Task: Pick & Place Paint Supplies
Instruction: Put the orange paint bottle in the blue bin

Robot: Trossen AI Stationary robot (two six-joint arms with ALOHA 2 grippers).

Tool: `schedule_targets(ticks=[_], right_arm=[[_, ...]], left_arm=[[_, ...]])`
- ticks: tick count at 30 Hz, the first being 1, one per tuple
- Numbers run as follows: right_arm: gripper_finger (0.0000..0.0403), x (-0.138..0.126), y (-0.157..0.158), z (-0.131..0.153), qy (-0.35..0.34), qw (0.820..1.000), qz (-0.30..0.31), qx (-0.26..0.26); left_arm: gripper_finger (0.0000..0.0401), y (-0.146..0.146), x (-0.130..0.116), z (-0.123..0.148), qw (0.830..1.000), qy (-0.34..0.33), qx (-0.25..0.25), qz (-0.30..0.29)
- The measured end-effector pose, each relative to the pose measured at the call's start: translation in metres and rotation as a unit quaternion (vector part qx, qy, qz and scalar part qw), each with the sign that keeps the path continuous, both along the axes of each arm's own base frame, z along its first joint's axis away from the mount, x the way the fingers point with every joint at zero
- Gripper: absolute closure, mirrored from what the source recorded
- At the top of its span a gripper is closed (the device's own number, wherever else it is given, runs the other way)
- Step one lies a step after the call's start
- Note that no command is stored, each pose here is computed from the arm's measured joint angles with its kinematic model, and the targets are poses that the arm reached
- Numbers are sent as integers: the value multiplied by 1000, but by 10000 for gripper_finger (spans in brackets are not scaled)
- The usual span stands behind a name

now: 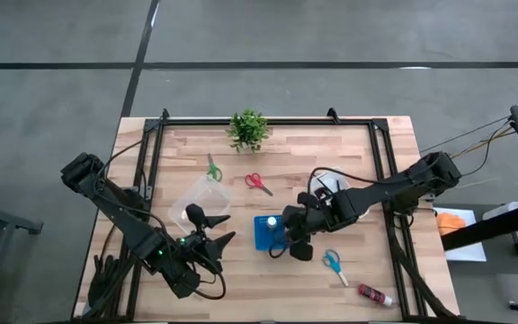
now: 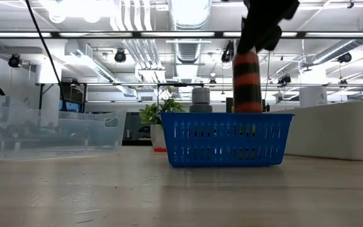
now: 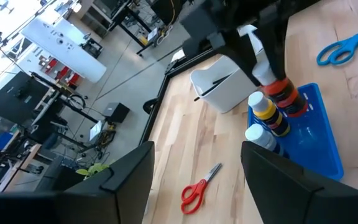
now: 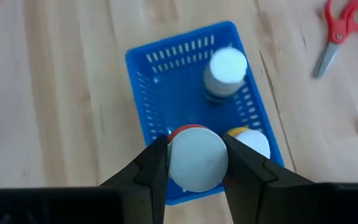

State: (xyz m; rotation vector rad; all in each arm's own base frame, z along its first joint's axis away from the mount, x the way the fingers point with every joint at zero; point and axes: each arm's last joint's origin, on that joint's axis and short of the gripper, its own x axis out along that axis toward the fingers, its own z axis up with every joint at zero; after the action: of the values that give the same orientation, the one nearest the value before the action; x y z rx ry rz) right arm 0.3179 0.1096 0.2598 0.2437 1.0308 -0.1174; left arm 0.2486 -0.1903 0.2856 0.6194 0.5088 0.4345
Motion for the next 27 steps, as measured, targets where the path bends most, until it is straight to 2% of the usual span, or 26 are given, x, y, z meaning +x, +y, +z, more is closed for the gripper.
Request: schedule_targets(ticks=[20,27], right_arm=[[294,-8,-2,-49,-3,1000,-3,6],[294,-11,-3,-57,0,1000,-3,9]], left_arm=[[154,-1,0,0,1000,-1,-6,-2],[154,-1,0,0,1000,-1,-6,-2]])
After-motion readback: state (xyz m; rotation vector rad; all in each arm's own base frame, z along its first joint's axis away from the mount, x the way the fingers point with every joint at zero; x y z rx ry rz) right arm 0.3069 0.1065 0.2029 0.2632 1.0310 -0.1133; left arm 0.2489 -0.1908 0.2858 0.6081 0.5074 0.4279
